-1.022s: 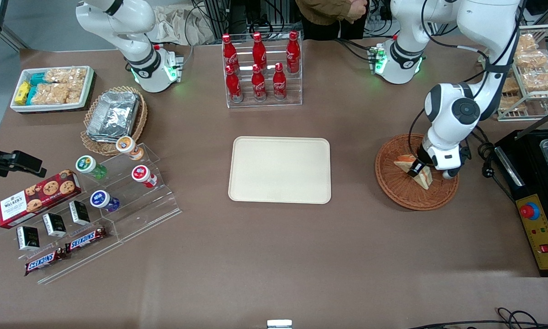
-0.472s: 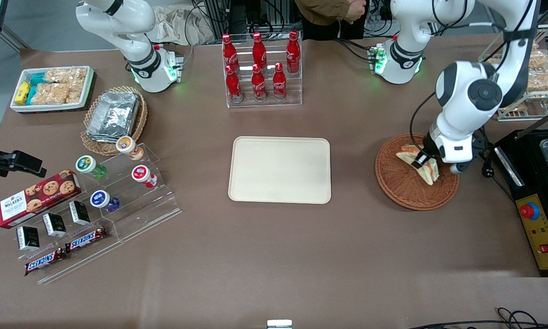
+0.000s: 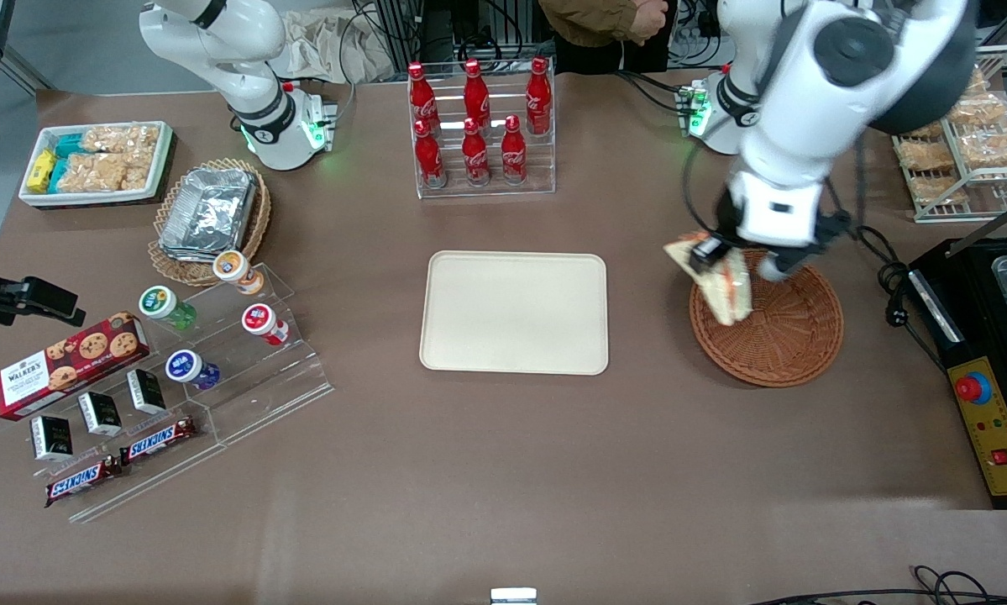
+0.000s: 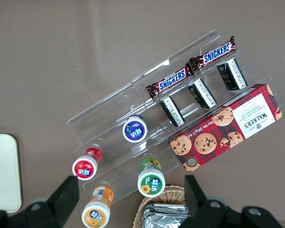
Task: Place sandwich from basket to tray
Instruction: 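Lift the sandwich and carry it with the left gripper over the cream tray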
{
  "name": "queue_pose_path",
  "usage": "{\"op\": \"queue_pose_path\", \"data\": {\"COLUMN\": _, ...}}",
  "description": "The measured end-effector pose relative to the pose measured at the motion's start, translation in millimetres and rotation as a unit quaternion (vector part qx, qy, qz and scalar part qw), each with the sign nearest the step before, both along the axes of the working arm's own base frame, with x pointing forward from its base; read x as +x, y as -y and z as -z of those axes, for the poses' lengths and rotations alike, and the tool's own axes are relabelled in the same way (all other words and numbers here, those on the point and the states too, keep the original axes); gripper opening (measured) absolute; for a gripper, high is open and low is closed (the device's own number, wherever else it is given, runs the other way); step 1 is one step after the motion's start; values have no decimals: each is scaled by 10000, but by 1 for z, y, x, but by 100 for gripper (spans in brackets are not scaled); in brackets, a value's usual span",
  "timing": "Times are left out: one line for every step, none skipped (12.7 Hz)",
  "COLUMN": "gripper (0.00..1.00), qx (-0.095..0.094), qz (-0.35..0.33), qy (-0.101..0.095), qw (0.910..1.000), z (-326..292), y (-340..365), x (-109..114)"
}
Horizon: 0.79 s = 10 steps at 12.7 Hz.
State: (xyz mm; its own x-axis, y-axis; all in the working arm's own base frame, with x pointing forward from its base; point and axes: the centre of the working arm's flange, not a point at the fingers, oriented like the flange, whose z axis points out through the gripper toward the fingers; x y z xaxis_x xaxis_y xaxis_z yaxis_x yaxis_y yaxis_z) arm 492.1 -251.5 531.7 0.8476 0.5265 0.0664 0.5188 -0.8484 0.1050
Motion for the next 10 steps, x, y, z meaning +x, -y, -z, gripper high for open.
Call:
{"op": "queue_pose_path", "data": {"gripper": 25, "qx": -81, "qz": 207, "qy": 65, "qw": 9997, "z": -1, "y": 24, "x": -10}}
{"op": "queue_pose_path", "data": {"gripper": 25, "qx": -150, "qz": 402, "qy": 97, "qw": 9990, "z": 2, "y": 46, "x": -19}}
{"op": "queue_pose_path", "data": {"gripper": 25, "qx": -184, "qz": 619, "qy": 118, "qw": 9978, "z": 10, "y": 65, "x": -26}}
{"op": "queue_pose_path", "data": {"gripper": 25, "qx": -226, "qz": 873, "qy": 137, "qw": 9958, "z": 26, "y": 81, "x": -31}}
{"op": "queue_pose_path", "data": {"gripper": 25, "qx": -263, "qz": 1143, "qy": 129, "qw": 9930, "z": 50, "y": 92, "x": -32}}
{"op": "queue_pose_path", "data": {"gripper": 25, "qx": -314, "qz": 1405, "qy": 125, "qw": 9895, "z": 81, "y": 101, "x": -35}}
{"op": "queue_pose_path", "data": {"gripper": 25, "qx": -389, "qz": 1597, "qy": 150, "qw": 9863, "z": 115, "y": 107, "x": -39}}
{"op": "queue_pose_path", "data": {"gripper": 25, "qx": -451, "qz": 1745, "qy": 163, "qw": 9835, "z": 149, "y": 111, "x": -46}}
{"op": "queue_pose_path", "data": {"gripper": 25, "qx": -469, "qz": 1870, "qy": 114, "qw": 9812, "z": 179, "y": 114, "x": -54}}
{"op": "queue_pose_path", "data": {"gripper": 25, "qx": -414, "qz": 2018, "qy": 23, "qw": 9786, "z": 204, "y": 117, "x": -61}}
